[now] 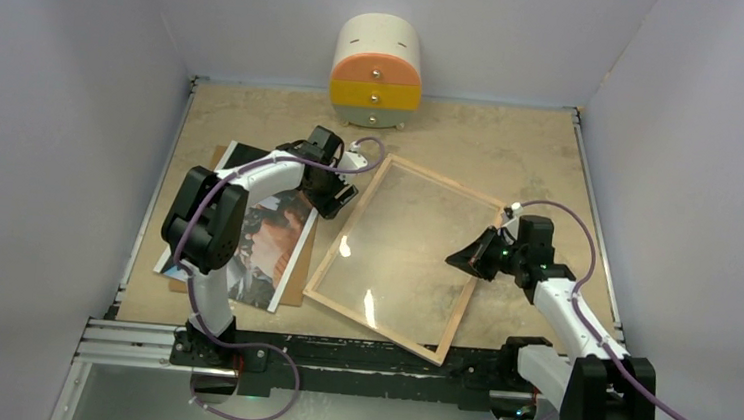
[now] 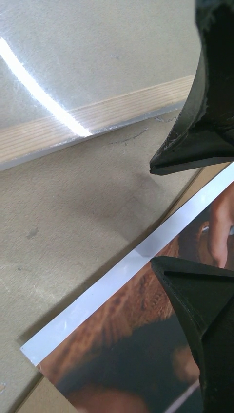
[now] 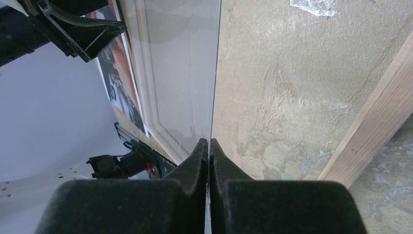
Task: Put the photo into the frame
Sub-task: Place the photo frame item in the photo frame.
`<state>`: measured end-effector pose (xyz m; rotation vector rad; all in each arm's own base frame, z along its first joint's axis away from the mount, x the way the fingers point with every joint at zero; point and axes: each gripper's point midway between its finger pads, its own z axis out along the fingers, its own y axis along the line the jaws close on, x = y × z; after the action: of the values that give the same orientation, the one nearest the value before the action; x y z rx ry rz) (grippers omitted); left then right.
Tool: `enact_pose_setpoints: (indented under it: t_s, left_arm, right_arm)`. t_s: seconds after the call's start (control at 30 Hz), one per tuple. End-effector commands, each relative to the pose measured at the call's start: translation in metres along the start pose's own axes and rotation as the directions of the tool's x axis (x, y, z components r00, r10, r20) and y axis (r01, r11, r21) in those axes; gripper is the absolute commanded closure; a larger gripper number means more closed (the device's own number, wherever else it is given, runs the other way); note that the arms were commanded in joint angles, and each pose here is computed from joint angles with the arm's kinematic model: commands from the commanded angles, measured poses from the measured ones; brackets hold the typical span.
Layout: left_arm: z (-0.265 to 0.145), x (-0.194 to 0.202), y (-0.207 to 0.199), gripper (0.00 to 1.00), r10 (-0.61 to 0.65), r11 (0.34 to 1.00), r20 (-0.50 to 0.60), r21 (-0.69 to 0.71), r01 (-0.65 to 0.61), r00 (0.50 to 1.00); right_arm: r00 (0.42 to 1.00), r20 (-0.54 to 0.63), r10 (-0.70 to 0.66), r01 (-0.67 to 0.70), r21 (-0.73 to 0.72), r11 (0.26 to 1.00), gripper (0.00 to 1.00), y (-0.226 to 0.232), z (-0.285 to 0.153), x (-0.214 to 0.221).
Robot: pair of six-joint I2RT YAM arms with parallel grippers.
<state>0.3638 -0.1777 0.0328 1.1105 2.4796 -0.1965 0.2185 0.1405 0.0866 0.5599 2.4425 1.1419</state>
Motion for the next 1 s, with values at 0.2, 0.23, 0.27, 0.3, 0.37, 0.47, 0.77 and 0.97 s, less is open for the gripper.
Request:
enact_pose_setpoints:
  t_s: [0.2,0.23,0.27,0.3,0.37,0.47,0.77,0.97]
  left_arm:
    - [0.002,-0.011,0.006,0.34,0.037,0.999,0.026,-0.031,-0.036,0.999]
    - [0.003,-0.011,0.006,0.34,0.036,0.999,0.025,-0.030,-0.035,0.999]
    - [0.003,-0.011,0.006,0.34,0.037,0.999,0.025,-0.030,-0.037,0.999]
    - [0.003,-0.011,0.006,0.34,0.036,0.999,0.025,-0.029,-0.036,0.999]
    - [0.003,-0.010,0.005,0.34,0.037,0.999,0.024,-0.028,-0.036,0.999]
    - [0.003,-0.010,0.004,0.34,0.040,0.999,0.025,-0.027,-0.039,0.999]
    - [0.003,-0.007,0.006,0.34,0.054,0.998,0.015,-0.041,-0.053,0.998]
    - [0.001,-0.008,0.006,0.34,0.056,0.998,0.019,-0.044,-0.055,0.998]
  right_arm:
    - [1.000,-0.008,-0.030,0.030,0.017,0.999,1.00,0.004,-0.004,-0.004]
    - [1.000,-0.004,-0.028,0.028,0.017,0.999,1.00,0.004,-0.004,-0.004]
    - [1.000,-0.002,-0.027,0.027,0.016,1.000,1.00,0.004,-0.004,-0.004]
    - [1.000,0.002,-0.024,0.024,0.019,1.000,1.00,0.003,-0.005,-0.004]
    - [1.000,0.009,-0.027,0.027,0.021,0.999,1.00,0.002,-0.005,-0.004]
    - [0.999,0.028,-0.033,0.033,0.008,0.999,1.00,0.007,-0.007,-0.007]
    - [0.998,0.027,-0.059,0.057,0.058,0.997,1.00,0.005,-0.012,-0.012]
    - [0.998,0.023,-0.056,0.055,0.064,0.996,1.00,0.001,-0.012,-0.008]
